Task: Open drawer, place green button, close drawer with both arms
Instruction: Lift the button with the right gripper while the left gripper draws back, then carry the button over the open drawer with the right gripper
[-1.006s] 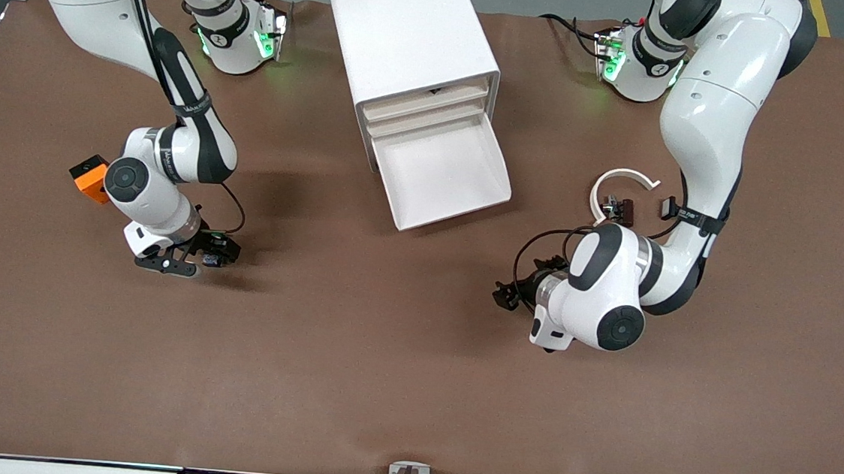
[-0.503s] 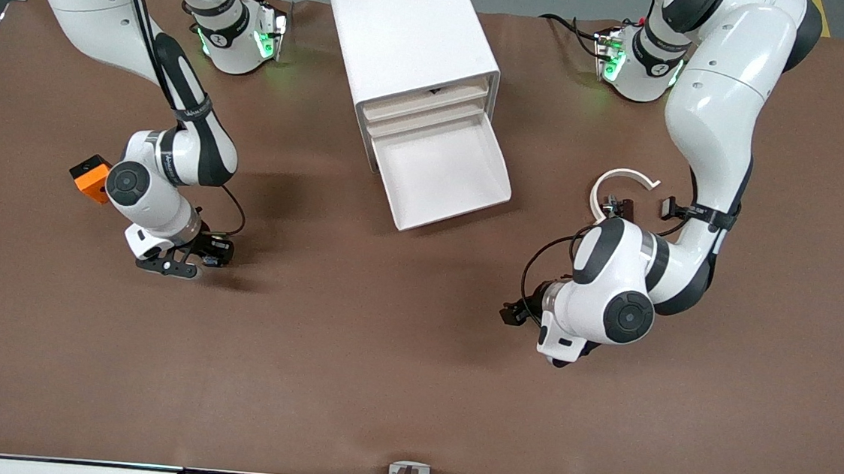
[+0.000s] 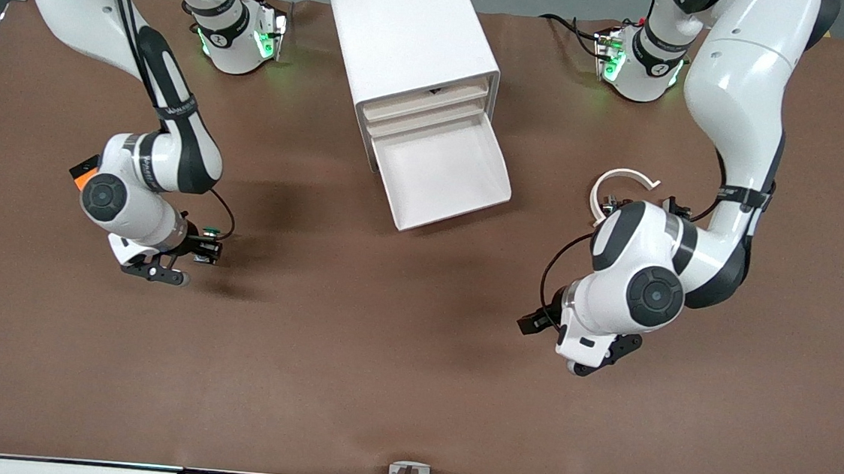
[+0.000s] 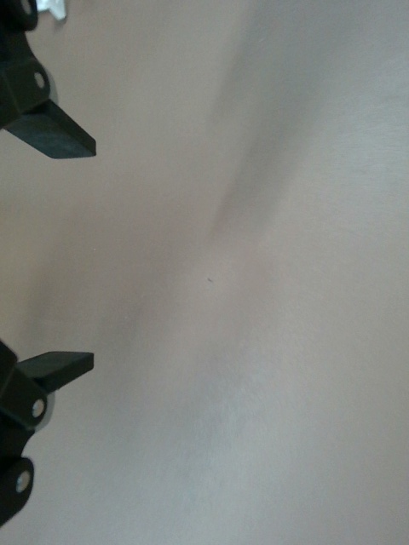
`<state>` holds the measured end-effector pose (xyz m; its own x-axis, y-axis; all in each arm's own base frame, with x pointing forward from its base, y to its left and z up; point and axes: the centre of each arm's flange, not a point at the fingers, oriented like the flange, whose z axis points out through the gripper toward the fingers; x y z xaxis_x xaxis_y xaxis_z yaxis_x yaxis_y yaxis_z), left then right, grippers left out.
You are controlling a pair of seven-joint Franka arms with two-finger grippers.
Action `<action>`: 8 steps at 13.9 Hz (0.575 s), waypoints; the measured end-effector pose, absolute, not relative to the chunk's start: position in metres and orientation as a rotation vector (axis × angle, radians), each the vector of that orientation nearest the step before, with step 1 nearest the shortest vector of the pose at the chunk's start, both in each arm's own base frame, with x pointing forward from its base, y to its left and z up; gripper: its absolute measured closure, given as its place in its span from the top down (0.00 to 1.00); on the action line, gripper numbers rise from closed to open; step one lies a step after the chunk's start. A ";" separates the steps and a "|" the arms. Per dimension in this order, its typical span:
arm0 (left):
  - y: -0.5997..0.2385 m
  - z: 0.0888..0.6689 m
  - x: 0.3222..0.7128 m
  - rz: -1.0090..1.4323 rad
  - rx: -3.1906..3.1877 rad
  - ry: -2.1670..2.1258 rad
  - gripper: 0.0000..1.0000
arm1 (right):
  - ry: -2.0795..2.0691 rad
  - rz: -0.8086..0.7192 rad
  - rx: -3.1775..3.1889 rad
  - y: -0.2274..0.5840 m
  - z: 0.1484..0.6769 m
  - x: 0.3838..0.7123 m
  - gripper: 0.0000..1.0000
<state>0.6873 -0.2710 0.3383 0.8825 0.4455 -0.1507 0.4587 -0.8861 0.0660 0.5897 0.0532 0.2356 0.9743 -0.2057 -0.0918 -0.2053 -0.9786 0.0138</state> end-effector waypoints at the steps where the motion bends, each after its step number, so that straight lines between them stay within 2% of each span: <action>1: -0.270 0.349 0.687 -0.175 2.961 0.663 1.00 | -0.409 -0.158 3.111 0.062 0.261 0.593 0.41; 3: -0.268 0.359 0.684 -0.115 3.026 0.556 1.00 | -0.596 -0.132 3.100 0.107 0.305 0.589 0.41; 8: -0.269 0.342 0.678 -0.094 3.115 0.451 1.00 | -0.994 -0.039 3.060 0.292 0.361 0.544 0.41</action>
<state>0.6775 -0.2686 0.3422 0.9572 0.2836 -0.0578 0.2832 -0.9589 -0.0158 0.5442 0.2924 0.3607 0.8090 -0.5859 -0.0464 -0.5878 -0.8065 -0.0645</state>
